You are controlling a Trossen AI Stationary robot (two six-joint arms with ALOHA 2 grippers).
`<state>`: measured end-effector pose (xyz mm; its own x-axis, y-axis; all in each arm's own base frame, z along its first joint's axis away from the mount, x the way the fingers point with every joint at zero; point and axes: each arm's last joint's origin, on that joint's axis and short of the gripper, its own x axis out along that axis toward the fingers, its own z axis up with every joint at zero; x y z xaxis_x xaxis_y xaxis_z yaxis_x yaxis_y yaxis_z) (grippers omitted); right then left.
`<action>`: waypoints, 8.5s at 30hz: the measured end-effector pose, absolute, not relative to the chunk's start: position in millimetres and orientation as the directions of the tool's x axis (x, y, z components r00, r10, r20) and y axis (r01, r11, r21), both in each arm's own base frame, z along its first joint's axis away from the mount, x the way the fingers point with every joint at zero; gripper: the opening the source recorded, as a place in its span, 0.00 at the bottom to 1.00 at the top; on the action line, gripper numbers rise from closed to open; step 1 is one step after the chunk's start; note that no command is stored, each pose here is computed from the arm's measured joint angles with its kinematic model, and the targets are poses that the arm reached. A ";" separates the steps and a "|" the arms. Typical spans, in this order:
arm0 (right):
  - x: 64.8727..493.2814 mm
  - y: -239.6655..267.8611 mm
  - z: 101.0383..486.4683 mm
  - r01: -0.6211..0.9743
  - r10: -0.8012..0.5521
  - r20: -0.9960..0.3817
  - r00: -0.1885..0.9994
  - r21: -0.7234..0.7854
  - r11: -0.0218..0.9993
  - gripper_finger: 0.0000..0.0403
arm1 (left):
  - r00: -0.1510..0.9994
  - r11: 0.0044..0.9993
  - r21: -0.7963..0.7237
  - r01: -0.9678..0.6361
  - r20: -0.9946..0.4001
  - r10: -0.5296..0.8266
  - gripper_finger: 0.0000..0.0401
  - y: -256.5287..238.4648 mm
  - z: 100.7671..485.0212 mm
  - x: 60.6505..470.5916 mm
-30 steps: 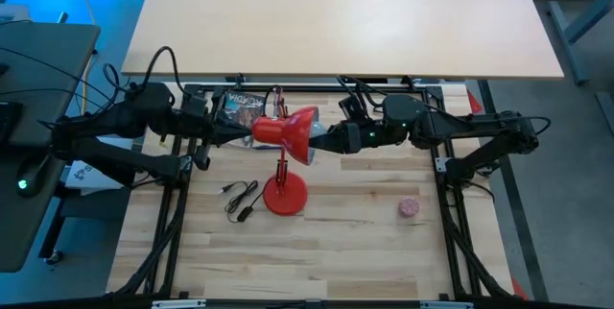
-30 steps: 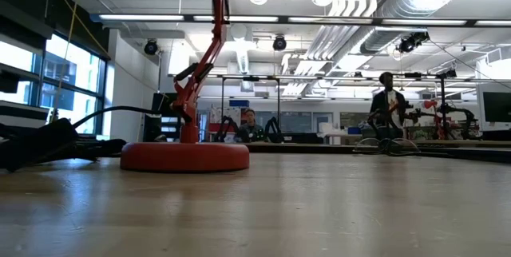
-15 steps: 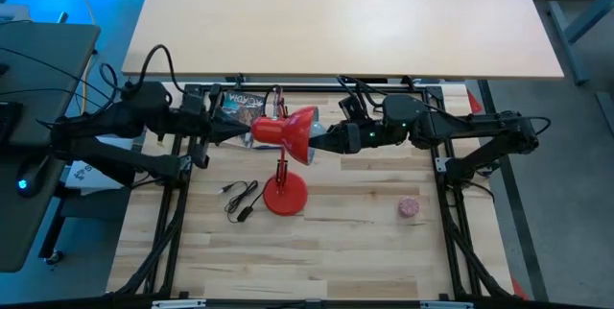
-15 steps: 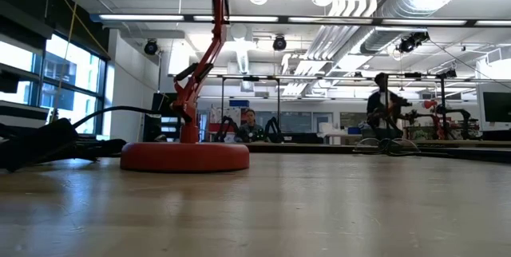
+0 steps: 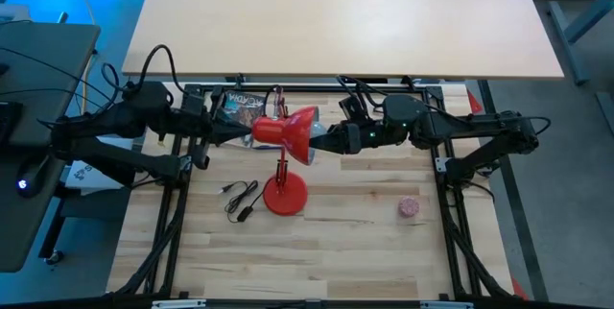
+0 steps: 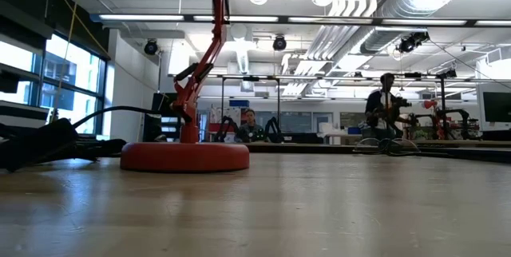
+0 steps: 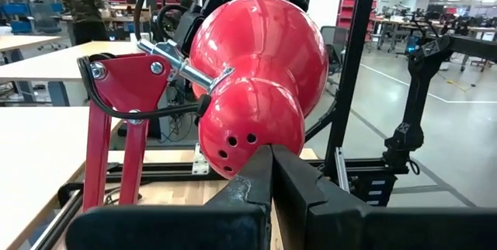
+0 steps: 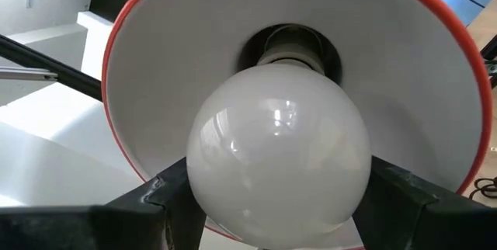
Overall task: Screw lightbulb
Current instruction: Insert the lightbulb on the lamp
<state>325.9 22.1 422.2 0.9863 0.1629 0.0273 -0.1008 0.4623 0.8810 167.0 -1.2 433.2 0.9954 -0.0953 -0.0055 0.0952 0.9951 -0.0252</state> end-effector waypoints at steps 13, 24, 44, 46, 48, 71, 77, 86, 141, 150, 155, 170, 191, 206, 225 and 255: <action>325.5 21.7 423.0 -0.080 0.144 0.032 0.989 0.935 0.345 0.61 | 0.994 0.994 -0.027 0.107 -0.020 -0.107 0.00 -1.4 430.7 173.7; 325.5 20.7 423.2 -0.057 0.115 0.031 0.993 0.973 0.223 0.61 | 0.997 0.997 0.014 0.072 -0.021 -0.072 0.00 -0.4 430.6 173.9; 325.5 20.3 421.3 -0.001 0.101 0.008 0.995 0.997 -0.075 0.61 | 0.998 0.987 0.143 0.068 -0.027 -0.065 0.00 -0.2 430.0 174.0; 325.5 20.3 420.9 0.008 0.101 0.004 0.995 0.993 -0.119 0.61 | 0.997 0.985 0.160 0.069 -0.029 -0.065 0.00 -0.2 429.8 174.0; 325.5 20.3 420.5 0.017 0.101 0.000 0.995 0.985 -0.170 0.61 | 0.997 0.983 0.170 0.070 -0.034 -0.065 0.00 -0.3 429.3 174.0; 326.2 19.8 420.8 0.017 0.091 0.012 0.996 0.952 -0.304 0.61 | 0.997 0.984 0.166 0.068 -0.035 -0.063 0.00 -0.2 429.0 174.0; 326.2 19.2 420.9 0.016 0.090 0.012 0.996 0.951 -0.307 0.61 | 0.998 0.986 0.156 0.067 -0.034 -0.062 0.00 -0.2 429.2 174.0; 326.2 18.4 420.9 0.011 0.089 0.012 0.996 0.967 -0.255 0.61 | 0.998 0.987 0.147 0.066 -0.032 -0.062 0.00 -0.1 429.3 174.0; 268.1 16.3 442.4 0.101 0.133 -0.090 0.987 0.992 -0.077 0.88 | 1.000 0.989 0.150 0.013 -0.012 -0.012 0.00 1.3 432.1 170.0; 248.4 16.8 453.2 0.024 0.138 -0.062 0.989 0.965 0.259 0.88 | 1.000 0.991 0.132 -0.002 -0.012 0.003 0.00 1.8 432.1 170.0; 236.3 15.6 453.3 0.037 0.122 -0.104 0.987 0.888 0.459 0.88 | 1.000 0.991 0.132 -0.025 -0.012 0.026 0.00 2.5 432.1 170.0; 200.9 8.3 408.7 0.544 -0.063 -0.614 0.787 0.642 0.540 0.88 | 0.997 0.986 0.151 -0.075 -0.012 0.078 0.00 3.9 432.4 167.7; 182.8 11.2 389.3 0.574 -0.041 -0.810 0.585 0.378 0.727 0.88 | 0.997 0.980 0.184 -0.080 0.013 0.079 0.00 3.8 436.5 153.9; 158.7 12.6 280.5 0.947 0.030 -1.000 -0.005 0.005 0.322 0.88 | 0.986 0.967 0.195 -0.163 0.051 0.156 0.00 5.8 442.1 130.9; 161.8 -43.0 187.0 0.998 -0.240 -0.970 0.036 0.049 -0.047 0.88 | 0.988 0.982 0.107 -0.153 0.010 0.153 0.00 5.8 438.1 131.8; 174.1 -43.0 163.7 0.987 -0.012 -0.999 -0.038 -0.035 -0.155 0.88 | 0.990 0.984 0.104 -0.144 0.015 0.144 0.00 5.4 438.7 131.5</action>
